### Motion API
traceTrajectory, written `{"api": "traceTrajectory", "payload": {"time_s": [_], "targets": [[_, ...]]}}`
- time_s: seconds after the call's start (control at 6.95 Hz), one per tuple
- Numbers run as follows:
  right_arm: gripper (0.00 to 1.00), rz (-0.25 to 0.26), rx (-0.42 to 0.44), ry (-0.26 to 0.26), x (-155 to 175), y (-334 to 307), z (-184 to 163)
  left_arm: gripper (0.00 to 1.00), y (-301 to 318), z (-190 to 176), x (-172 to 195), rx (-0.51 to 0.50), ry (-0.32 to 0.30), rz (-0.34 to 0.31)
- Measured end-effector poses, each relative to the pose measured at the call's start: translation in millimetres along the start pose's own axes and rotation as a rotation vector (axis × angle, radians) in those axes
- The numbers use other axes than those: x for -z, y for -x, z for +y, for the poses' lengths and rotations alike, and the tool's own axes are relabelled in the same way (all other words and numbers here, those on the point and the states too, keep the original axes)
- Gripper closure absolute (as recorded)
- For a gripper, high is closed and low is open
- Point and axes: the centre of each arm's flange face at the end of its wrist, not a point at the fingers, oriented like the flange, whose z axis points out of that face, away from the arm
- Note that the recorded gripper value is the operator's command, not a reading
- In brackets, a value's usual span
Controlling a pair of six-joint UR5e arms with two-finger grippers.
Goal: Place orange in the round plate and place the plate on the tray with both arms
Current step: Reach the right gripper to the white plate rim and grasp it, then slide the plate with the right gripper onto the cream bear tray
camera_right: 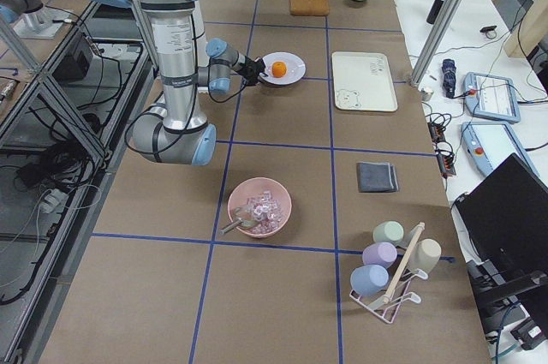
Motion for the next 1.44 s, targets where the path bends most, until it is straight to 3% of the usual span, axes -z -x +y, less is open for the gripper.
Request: {"api": "traceTrajectory", "payload": {"time_s": [0.14,0.29,0.86,1.44], "targets": [[0.9,-0.001,-0.019,-0.001,-0.2,0.4,0.4,0.02,-0.3,0.0,0.3,-0.001,-0.001,0.0],[1.0,-0.001,-0.03,-0.002,-1.1,0.5,1.1,0.02,-0.7,0.0,0.7,-0.002,-0.002,0.0],[1.0,-0.088,-0.136,-0.042,-0.5,40.7,-7.5,0.02,-2.5,-1.2,2.6,-0.004,-0.005,-0.001],[1.0,-0.291,-0.318,-0.025,18.4,78.4,-33.0,0.02,-5.1,-3.0,5.4,0.003,-0.01,-0.003]]}}
